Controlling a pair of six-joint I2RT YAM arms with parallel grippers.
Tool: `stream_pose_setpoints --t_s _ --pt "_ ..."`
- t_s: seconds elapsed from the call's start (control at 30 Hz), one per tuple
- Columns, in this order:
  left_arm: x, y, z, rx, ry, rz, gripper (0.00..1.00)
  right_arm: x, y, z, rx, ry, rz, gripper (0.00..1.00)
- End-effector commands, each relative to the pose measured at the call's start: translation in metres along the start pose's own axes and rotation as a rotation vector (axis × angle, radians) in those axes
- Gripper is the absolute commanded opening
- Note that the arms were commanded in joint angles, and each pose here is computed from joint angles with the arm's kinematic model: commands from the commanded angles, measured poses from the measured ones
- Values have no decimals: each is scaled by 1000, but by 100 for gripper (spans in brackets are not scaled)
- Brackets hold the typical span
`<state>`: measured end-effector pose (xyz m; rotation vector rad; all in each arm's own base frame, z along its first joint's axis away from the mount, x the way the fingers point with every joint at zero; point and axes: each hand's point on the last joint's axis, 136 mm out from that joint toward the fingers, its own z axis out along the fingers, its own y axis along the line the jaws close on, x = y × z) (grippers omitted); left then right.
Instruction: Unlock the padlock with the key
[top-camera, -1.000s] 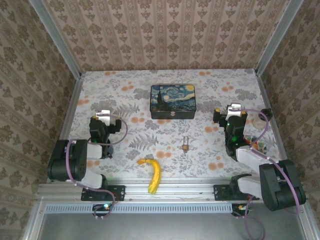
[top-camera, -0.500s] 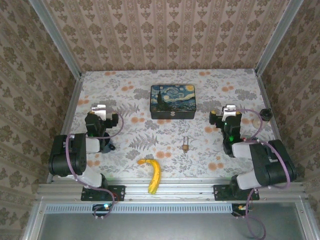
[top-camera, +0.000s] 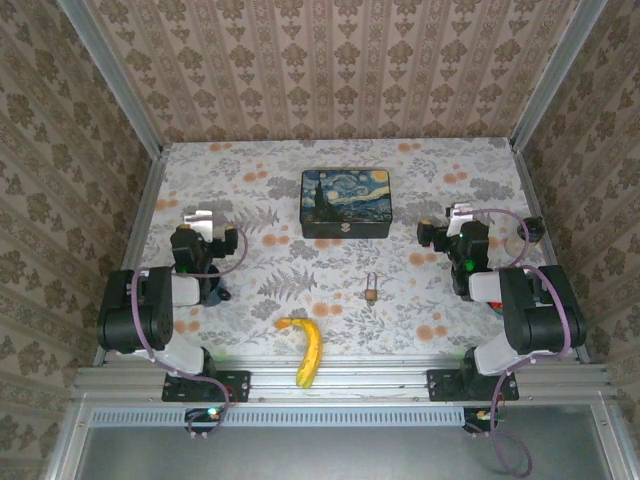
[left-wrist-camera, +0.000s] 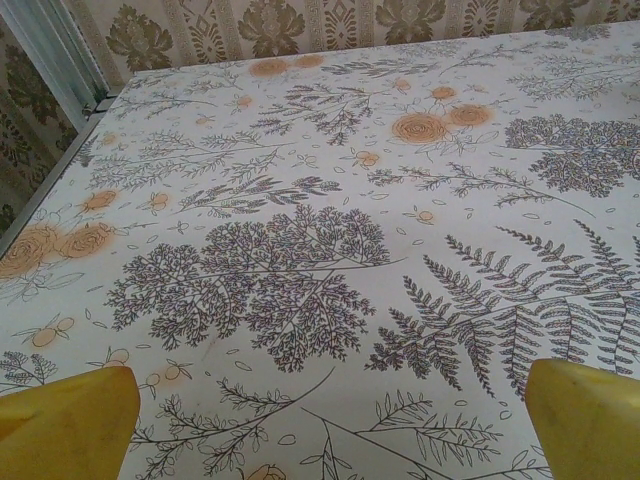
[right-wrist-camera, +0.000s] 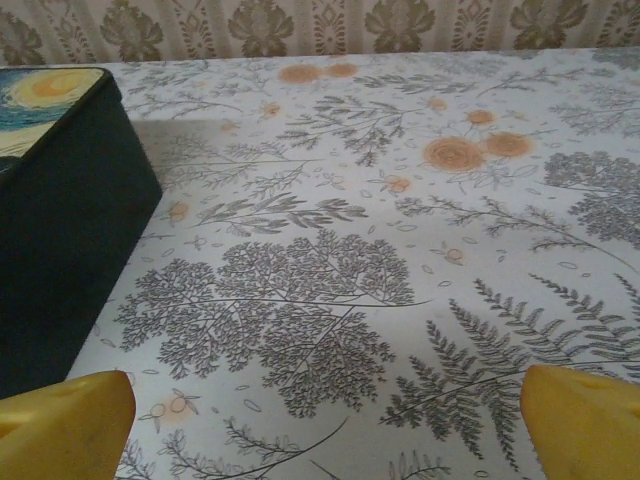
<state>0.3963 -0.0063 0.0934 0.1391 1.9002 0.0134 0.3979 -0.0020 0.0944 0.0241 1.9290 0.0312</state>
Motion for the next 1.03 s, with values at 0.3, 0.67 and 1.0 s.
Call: stream_pose_setpoints --t_s 0.3,0.67,1.0 --pt "-5 -4 3 15 -8 2 100 -5 -7 0 93 -7 1 100" --pt "-4 -5 3 15 -7 5 100 -4 -7 0 93 -8 1 100" --pt "-5 -4 3 12 -8 3 100 -5 -8 0 94 -8 1 100"
